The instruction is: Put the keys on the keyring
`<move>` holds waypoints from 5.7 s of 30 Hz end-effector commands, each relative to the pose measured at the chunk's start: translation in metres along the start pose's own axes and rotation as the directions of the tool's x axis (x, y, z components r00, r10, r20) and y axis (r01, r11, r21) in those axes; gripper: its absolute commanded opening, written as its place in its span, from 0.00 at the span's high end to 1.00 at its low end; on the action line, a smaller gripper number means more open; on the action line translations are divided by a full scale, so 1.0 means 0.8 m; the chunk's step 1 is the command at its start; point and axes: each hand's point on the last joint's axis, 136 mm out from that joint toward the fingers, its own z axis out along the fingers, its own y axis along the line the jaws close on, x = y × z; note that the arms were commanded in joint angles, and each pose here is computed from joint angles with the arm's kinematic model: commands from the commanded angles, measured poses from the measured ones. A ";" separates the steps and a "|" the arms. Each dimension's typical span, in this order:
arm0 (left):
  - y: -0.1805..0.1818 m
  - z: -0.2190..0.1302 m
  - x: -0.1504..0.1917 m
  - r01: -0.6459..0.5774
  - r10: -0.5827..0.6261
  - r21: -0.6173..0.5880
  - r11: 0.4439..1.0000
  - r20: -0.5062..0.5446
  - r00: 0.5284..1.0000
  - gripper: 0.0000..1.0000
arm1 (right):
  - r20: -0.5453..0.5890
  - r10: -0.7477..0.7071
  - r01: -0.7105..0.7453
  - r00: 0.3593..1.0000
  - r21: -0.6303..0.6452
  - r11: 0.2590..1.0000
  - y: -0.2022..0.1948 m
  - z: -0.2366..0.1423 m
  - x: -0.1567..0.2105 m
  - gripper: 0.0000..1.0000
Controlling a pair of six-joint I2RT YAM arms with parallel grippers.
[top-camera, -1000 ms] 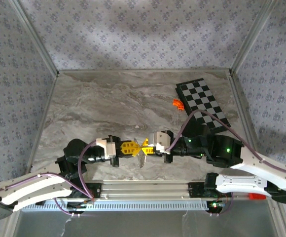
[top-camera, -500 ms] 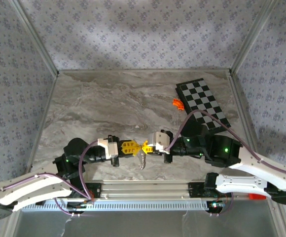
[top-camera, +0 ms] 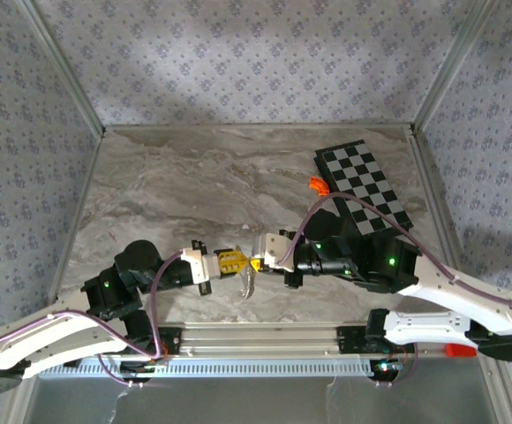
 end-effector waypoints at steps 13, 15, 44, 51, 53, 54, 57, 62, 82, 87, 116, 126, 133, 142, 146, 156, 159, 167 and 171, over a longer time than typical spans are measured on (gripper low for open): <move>-0.002 -0.013 -0.076 0.092 -0.101 0.043 0.995 0.390 0.915 1.00 | 0.183 -0.023 0.021 0.983 0.013 1.000 0.004 -0.034 -0.043 0.76; -0.004 -0.012 -0.081 0.099 -0.116 0.062 0.993 0.415 0.902 1.00 | 0.189 -0.024 0.022 0.982 0.012 1.000 0.005 -0.034 -0.042 0.76; -0.019 -0.034 -0.103 0.101 -0.164 0.150 0.984 0.506 0.847 1.00 | 0.252 0.001 0.009 0.968 -0.039 0.999 0.023 -0.040 -0.036 0.70; -0.020 -0.033 -0.106 0.099 -0.167 0.157 0.983 0.511 0.843 1.00 | 0.253 0.020 -0.002 0.967 -0.070 0.998 0.028 -0.029 -0.035 0.67; -0.020 -0.032 -0.106 0.099 -0.167 0.159 0.982 0.511 0.843 1.00 | 0.264 0.025 -0.005 0.964 -0.078 0.997 0.029 -0.026 -0.037 0.66; -0.020 -0.032 -0.105 0.100 -0.168 0.158 0.982 0.511 0.843 1.00 | 0.268 0.028 -0.006 0.963 -0.083 0.997 0.029 -0.024 -0.038 0.66; -0.019 -0.032 -0.105 0.102 -0.170 0.158 0.982 0.511 0.842 1.00 | 0.278 0.031 -0.006 0.960 -0.091 0.996 0.031 -0.020 -0.040 0.66; -0.019 -0.032 -0.105 0.104 -0.170 0.155 0.982 0.510 0.843 1.00 | 0.286 0.041 -0.010 0.957 -0.108 0.994 0.033 -0.015 -0.042 0.63; -0.019 -0.029 -0.101 0.111 -0.175 0.156 0.981 0.495 0.851 1.00 | 0.296 0.045 -0.040 0.954 -0.022 0.999 0.012 -0.010 -0.038 0.90; -0.016 -0.028 -0.097 0.114 -0.167 0.136 0.984 0.483 0.859 1.00 | 0.293 0.027 -0.036 0.956 0.026 0.999 0.004 -0.017 -0.036 0.98; 0.005 -0.012 -0.046 0.124 -0.117 -0.009 0.992 0.268 0.956 1.00 | 0.211 -0.031 -0.015 0.977 0.211 0.977 -0.030 -0.041 -0.027 1.00; 0.008 -0.016 -0.032 0.134 -0.119 -0.044 0.990 0.244 0.962 1.00 | 0.145 -0.010 -0.036 0.989 0.310 0.950 -0.054 -0.037 -0.014 1.00; 0.027 -0.010 0.011 0.140 -0.113 -0.169 0.976 0.160 0.981 0.77 | 0.066 0.033 -0.058 0.997 0.425 0.903 -0.083 -0.031 0.006 1.00; 0.038 -0.018 0.050 0.171 -0.145 -0.260 0.950 0.114 0.983 0.51 | -0.139 0.137 -0.043 0.981 0.532 0.846 -0.124 -0.002 0.057 1.00; 0.044 -0.027 0.069 0.182 -0.165 -0.316 0.931 0.080 0.983 0.45 | -0.169 0.264 -0.127 0.950 0.562 0.817 -0.151 0.006 0.091 1.00; 0.042 -0.037 0.098 0.212 -0.209 -0.345 0.914 0.047 0.977 0.16 | -0.194 0.444 -0.242 0.875 0.618 0.748 -0.215 0.030 0.157 1.00; 0.042 -0.038 0.100 0.213 -0.210 -0.348 0.913 0.047 0.977 0.05 | -0.223 0.476 -0.237 0.851 0.646 0.726 -0.234 0.040 0.179 1.00; 0.045 -0.042 0.106 0.211 -0.212 -0.372 0.904 0.041 0.977 0.01 | -0.199 0.545 -0.275 0.815 0.694 0.665 -0.300 0.071 0.201 1.00; 0.046 -0.044 0.109 0.215 -0.218 -0.381 0.899 0.036 0.975 0.00 | -0.185 0.573 -0.309 0.799 0.691 0.654 -0.320 0.093 0.211 1.00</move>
